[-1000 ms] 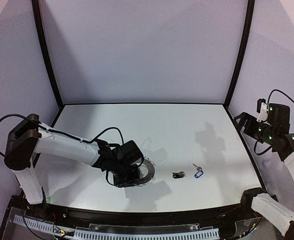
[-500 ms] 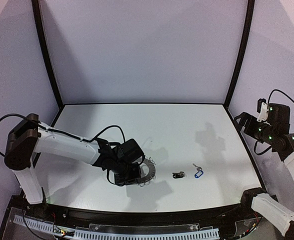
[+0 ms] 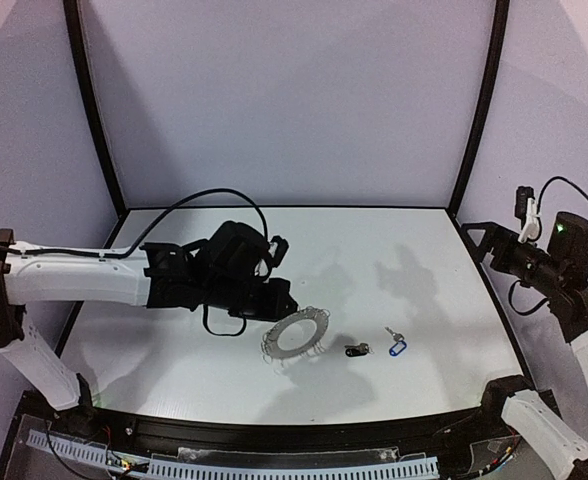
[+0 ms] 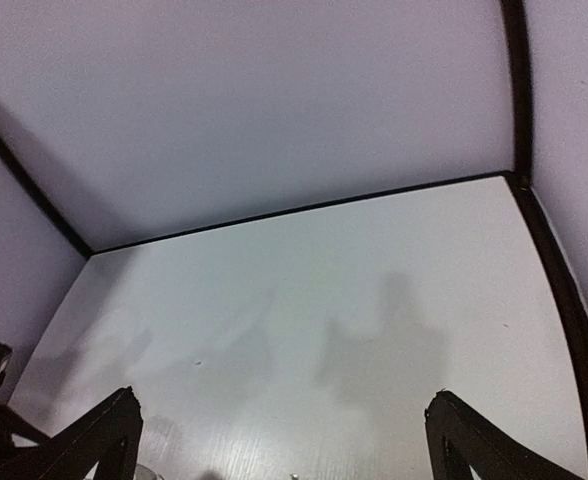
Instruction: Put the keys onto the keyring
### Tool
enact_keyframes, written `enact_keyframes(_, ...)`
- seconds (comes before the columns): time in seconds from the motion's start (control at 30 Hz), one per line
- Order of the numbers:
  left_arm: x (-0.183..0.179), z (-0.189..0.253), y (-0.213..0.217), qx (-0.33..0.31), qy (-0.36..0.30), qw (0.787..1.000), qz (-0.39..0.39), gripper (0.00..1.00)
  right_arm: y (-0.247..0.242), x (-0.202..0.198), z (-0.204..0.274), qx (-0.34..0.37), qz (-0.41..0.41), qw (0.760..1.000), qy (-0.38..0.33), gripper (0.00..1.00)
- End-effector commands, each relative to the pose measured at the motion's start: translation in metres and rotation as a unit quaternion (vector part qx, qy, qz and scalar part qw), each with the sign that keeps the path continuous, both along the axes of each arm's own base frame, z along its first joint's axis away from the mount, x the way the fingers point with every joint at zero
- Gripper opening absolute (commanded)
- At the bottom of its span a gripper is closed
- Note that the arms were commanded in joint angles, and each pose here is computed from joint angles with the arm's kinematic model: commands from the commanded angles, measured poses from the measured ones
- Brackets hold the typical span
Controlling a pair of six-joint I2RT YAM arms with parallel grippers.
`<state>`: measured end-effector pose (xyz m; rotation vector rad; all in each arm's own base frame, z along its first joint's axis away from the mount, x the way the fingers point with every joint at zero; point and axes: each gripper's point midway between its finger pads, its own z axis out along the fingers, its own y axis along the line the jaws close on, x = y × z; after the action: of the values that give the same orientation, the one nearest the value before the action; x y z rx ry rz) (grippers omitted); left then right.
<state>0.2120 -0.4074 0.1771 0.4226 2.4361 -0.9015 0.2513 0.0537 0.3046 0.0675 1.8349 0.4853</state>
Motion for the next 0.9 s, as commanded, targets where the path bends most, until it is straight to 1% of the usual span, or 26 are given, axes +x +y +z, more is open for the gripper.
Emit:
enact_keyframes(0.0,-0.014,0.061,-0.012,-0.027,-0.137,0.981,-0.133,0.01,0.040,-0.012,0.030,0.012,0.128,0.989,-0.077,0.98)
enact_keyframes(0.07,-0.018,0.075,-0.014,-0.036,-0.163,0.973,-0.159,0.01,0.060,-0.022,0.037,0.025,0.198,0.976,-0.090,0.97)
enact_keyframes(0.1,-0.025,0.087,-0.017,-0.042,-0.196,0.959,-0.200,0.01,0.075,-0.032,0.046,0.037,0.253,0.961,-0.103,0.97)
enact_keyframes(0.13,-0.028,0.091,-0.017,-0.044,-0.206,0.954,-0.212,0.01,0.080,-0.035,0.047,0.040,0.272,0.956,-0.102,0.96)
enact_keyframes(0.17,-0.031,0.100,-0.018,-0.049,-0.230,0.944,-0.230,0.01,0.088,-0.040,0.050,0.044,0.301,0.947,-0.103,0.96)
enact_keyframes(0.2,-0.034,0.104,-0.018,-0.057,-0.231,0.942,-0.235,0.01,0.089,-0.041,0.051,0.045,0.306,0.945,-0.103,0.96)
enact_keyframes(0.23,-0.040,0.118,-0.018,-0.067,-0.266,0.926,-0.261,0.01,0.099,-0.046,0.055,0.043,0.338,0.934,-0.109,0.96)
enact_keyframes(0.27,-0.042,0.122,-0.018,-0.067,-0.285,0.916,-0.274,0.01,0.103,-0.047,0.058,0.042,0.348,0.930,-0.113,0.96)
enact_keyframes(0.3,-0.044,0.125,-0.018,-0.071,-0.286,0.915,-0.277,0.01,0.106,-0.048,0.058,0.043,0.358,0.926,-0.111,0.95)
enact_keyframes(0.33,-0.047,0.134,-0.016,-0.072,-0.316,0.899,-0.295,0.01,0.115,-0.052,0.064,0.040,0.383,0.915,-0.118,0.95)
enact_keyframes(0.4,-0.058,0.145,-0.012,-0.079,-0.351,0.874,-0.327,0.01,0.138,-0.063,0.068,0.029,0.444,0.888,-0.121,0.92)
enact_keyframes(0.43,-0.060,0.150,-0.010,-0.080,-0.366,0.865,-0.334,0.01,0.148,-0.067,0.072,0.021,0.466,0.876,-0.125,0.92)
enact_keyframes(0.47,-0.062,0.153,-0.010,-0.081,-0.372,0.860,-0.339,0.01,0.155,-0.069,0.069,0.017,0.479,0.869,-0.123,0.91)
enact_keyframes(0.5,-0.064,0.157,-0.009,-0.084,-0.384,0.851,-0.347,0.01,0.172,-0.078,0.073,0.003,0.514,0.848,-0.126,0.89)
enact_keyframes(0.6,-0.066,0.163,-0.009,-0.084,-0.403,0.839,-0.355,0.01,0.196,-0.084,0.065,-0.023,0.554,0.824,-0.116,0.86)
enact_keyframes(0.63,-0.065,0.166,-0.009,-0.086,-0.414,0.835,-0.352,0.01,0.217,-0.094,0.058,-0.054,0.584,0.802,-0.116,0.82)
enact_keyframes(0.7,-0.063,0.169,-0.008,-0.086,-0.422,0.834,-0.345,0.01,0.229,-0.096,0.055,-0.079,0.594,0.791,-0.123,0.80)
enact_keyframes(0.73,-0.062,0.174,-0.008,-0.094,-0.433,0.831,-0.337,0.01,0.241,-0.097,0.050,-0.096,0.604,0.781,-0.125,0.78)
enact_keyframes(0.77,-0.062,0.174,-0.007,-0.097,-0.434,0.831,-0.335,0.01,0.250,-0.103,0.050,-0.104,0.621,0.766,-0.132,0.76)
enact_keyframes(0.8,-0.062,0.179,-0.008,-0.106,-0.439,0.829,-0.330,0.01,0.255,-0.107,0.053,-0.108,0.629,0.757,-0.138,0.74)
enact_keyframes(0.87,-0.063,0.181,-0.006,-0.110,-0.444,0.828,-0.326,0.01,0.263,-0.107,0.050,-0.113,0.638,0.750,-0.135,0.72)
